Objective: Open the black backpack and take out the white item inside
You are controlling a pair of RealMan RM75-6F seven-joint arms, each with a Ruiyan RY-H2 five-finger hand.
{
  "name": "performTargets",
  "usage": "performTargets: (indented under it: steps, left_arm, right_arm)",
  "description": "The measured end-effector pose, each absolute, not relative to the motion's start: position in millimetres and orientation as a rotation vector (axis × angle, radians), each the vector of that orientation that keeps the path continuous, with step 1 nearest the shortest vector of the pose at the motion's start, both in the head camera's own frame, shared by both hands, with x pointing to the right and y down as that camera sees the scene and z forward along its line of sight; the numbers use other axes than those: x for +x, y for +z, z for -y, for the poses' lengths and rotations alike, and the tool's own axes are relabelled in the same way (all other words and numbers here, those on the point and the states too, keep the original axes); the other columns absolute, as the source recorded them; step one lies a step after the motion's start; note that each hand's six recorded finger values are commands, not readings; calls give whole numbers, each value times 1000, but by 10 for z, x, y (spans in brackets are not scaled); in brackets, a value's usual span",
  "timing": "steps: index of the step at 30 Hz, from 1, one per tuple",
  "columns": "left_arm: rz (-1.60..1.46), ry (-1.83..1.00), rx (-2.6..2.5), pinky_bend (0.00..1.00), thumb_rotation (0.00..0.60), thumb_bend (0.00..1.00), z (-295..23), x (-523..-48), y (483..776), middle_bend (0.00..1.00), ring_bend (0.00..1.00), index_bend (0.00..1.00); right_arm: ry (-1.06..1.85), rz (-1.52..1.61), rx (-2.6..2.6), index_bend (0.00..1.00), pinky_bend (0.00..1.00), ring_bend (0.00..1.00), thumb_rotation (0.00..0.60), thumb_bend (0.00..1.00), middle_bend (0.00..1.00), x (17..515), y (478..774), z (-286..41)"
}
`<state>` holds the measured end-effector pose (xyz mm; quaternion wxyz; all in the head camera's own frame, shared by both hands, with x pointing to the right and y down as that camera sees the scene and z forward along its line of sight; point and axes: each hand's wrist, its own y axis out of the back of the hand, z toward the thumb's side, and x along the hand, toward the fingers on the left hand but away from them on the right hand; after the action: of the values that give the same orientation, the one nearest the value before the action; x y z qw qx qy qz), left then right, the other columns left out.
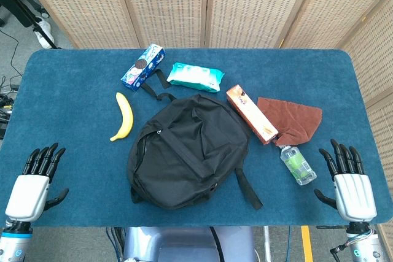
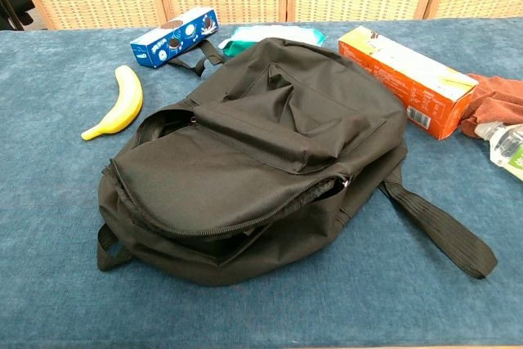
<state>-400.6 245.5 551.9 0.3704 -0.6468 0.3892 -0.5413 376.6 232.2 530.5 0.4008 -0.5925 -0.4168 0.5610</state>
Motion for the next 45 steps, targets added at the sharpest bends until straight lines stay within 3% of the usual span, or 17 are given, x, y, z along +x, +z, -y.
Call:
performTargets:
  steps: [4,16,32,45]
  left_arm:
    - [-993,-1384,-1657,0,600,211,-2460,-4003,5517,0,0,0]
    - [-1003,-1393,-1659,0,600,211,-2452,-4015,5517,0,0,0]
    - [-1018,-1434,-1650,0,600,211,-2417,-4083,5564,0,0,0]
    - [-1018,-1462,-1648,0,600,211,-2383,-4122,5622,0,0,0]
  right_arm:
    - [1408,1057,-1507,37,0,0,600,0,0,3759,5305,-2323]
    - [1288,954,-1714,36,0,0,600,0,0,3471,5422,-2411]
    - [819,508,-2088,90,0,0,600,0,14,2168,5751,-2422]
    - [605,363,-2132,152,0,0,600,0,127,1095,5909,-2393]
